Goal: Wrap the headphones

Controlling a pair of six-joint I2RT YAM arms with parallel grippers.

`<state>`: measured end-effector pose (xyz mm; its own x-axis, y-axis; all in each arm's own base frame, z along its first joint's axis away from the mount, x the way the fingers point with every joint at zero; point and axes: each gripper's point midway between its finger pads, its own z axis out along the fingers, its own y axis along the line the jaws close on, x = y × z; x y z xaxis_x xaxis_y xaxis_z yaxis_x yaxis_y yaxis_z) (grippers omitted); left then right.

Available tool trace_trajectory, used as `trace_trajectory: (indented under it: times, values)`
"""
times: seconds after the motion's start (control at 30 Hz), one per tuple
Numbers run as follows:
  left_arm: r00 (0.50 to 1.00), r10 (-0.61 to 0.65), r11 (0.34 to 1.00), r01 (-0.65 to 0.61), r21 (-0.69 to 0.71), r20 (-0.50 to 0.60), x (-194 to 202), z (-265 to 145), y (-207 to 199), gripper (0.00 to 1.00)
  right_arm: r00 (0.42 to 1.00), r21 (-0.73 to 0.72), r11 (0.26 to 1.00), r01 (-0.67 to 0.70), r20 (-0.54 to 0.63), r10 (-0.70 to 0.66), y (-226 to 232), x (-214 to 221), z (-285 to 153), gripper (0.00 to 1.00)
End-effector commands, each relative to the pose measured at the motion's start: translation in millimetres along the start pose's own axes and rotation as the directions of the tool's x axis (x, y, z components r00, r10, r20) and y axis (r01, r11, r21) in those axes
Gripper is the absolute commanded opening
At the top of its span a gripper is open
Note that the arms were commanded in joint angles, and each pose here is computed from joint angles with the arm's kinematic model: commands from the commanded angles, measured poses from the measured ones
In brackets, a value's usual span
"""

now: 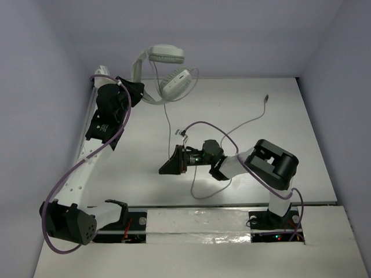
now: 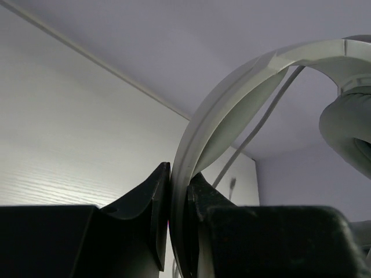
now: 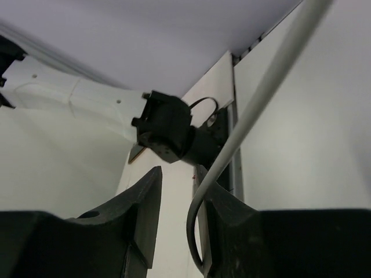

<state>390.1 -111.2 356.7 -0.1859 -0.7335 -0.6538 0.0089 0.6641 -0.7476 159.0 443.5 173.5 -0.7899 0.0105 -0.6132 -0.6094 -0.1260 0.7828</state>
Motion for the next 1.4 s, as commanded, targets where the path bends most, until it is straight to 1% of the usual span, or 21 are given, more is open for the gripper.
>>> trace_trajectory:
  times: [0.0,0.03,0.07,0.13,0.17,0.2,0.33,0.47,0.53,0.57,0.6,0.7,0.83,0.97,1.03,1.07,1.1,1.13,1.2,1.23,1.37]
  values:
    - [0.972,-0.083,0.996,0.075,0.046,0.22,-54,-11,-21,0.0,0.99,-0.219,0.965,0.14,0.061,-0.13,72,-4,7,0.35]
    - [0.97,-0.082,0.997,0.077,0.029,0.231,-54,-10,-15,0.0,0.989,-0.226,0.963,0.144,0.055,-0.135,78,-1,8,0.35]
    - [0.964,-0.078,0.997,0.08,0.001,0.254,-57,-9,-9,0.0,0.993,-0.218,0.969,0.116,0.018,-0.115,80,14,10,0.35]
    - [0.959,-0.051,0.997,0.064,-0.04,0.277,-61,-6,-2,0.0,0.99,-0.206,0.969,0.138,0.018,-0.138,90,18,10,0.35]
    - [0.958,-0.017,0.997,0.037,-0.064,0.286,-63,-6,1,0.0,0.992,-0.179,0.977,0.119,-0.013,-0.123,89,29,11,0.35]
    - [0.95,0.007,0.994,0.026,-0.103,0.312,-69,-7,7,0.0,0.99,-0.144,0.98,0.135,-0.009,-0.137,84,31,7,0.35]
    - [0.935,0.117,0.981,-0.055,-0.187,0.336,-82,-7,14,0.0,0.988,-0.142,0.979,0.146,-0.025,-0.151,102,39,-7,0.33]
    - [0.939,0.192,0.965,-0.128,-0.227,0.286,-76,0,20,0.0,0.986,-0.215,0.962,0.166,0.005,-0.169,137,33,-19,0.27]
    - [0.941,0.226,0.959,-0.17,-0.225,0.253,-72,2,20,0.0,0.979,-0.228,0.953,0.201,0.037,-0.198,152,23,-23,0.23]
    - [0.944,0.233,0.959,-0.183,-0.218,0.234,-69,3,18,0.0,0.98,-0.207,0.958,0.199,0.029,-0.198,151,22,-23,0.21]
    - [0.953,0.24,0.961,-0.208,-0.18,0.183,-58,6,13,0.0,0.969,-0.189,0.95,0.247,0.063,-0.239,157,13,-25,0.18]
    - [0.955,0.277,0.948,-0.253,-0.195,0.105,-50,13,15,0.0,0.959,-0.136,0.949,0.283,0.045,-0.28,158,7,-25,0.16]
    - [0.94,0.317,0.925,-0.278,-0.258,0.124,-51,14,28,0.0,0.952,-0.14,0.942,0.306,0.025,-0.306,182,-5,-29,0.13]
    - [0.907,0.41,0.866,-0.353,-0.353,0.097,-39,12,44,0.0,0.949,-0.096,0.945,0.313,-0.004,-0.315,197,-16,-33,0.13]
    - [0.883,0.467,0.824,-0.416,-0.384,0.047,-21,12,50,0.0,0.943,-0.083,0.939,0.334,0.033,-0.332,211,-33,-33,0.18]
    - [0.867,0.498,0.805,-0.455,-0.379,0.017,-7,10,47,0.0,0.941,-0.023,0.942,0.336,0.061,-0.334,209,-44,-33,0.19]
    - [0.857,0.515,0.792,-0.479,-0.379,-0.006,3,9,47,0.0,0.943,-0.017,0.944,0.33,0.054,-0.329,213,-47,-33,0.19]
    - [0.843,0.536,0.772,-0.508,-0.381,-0.037,16,10,48,0.0,0.923,0.024,0.929,0.368,0.107,-0.369,223,-69,-31,0.19]
    - [0.812,0.579,0.747,-0.565,-0.35,-0.074,38,6,40,0.0,0.919,0.095,0.922,0.376,0.092,-0.384,216,-79,-28,0.19]
    - [0.799,0.594,0.735,-0.586,-0.341,-0.095,45,5,41,0.0,0.902,0.151,0.903,0.401,0.11,-0.419,212,-91,-27,0.19]
    - [0.76,0.63,0.703,-0.646,-0.298,-0.162,66,-5,43,0.0,0.875,0.3,0.849,0.436,0.079,-0.477,199,-119,-31,0.17]
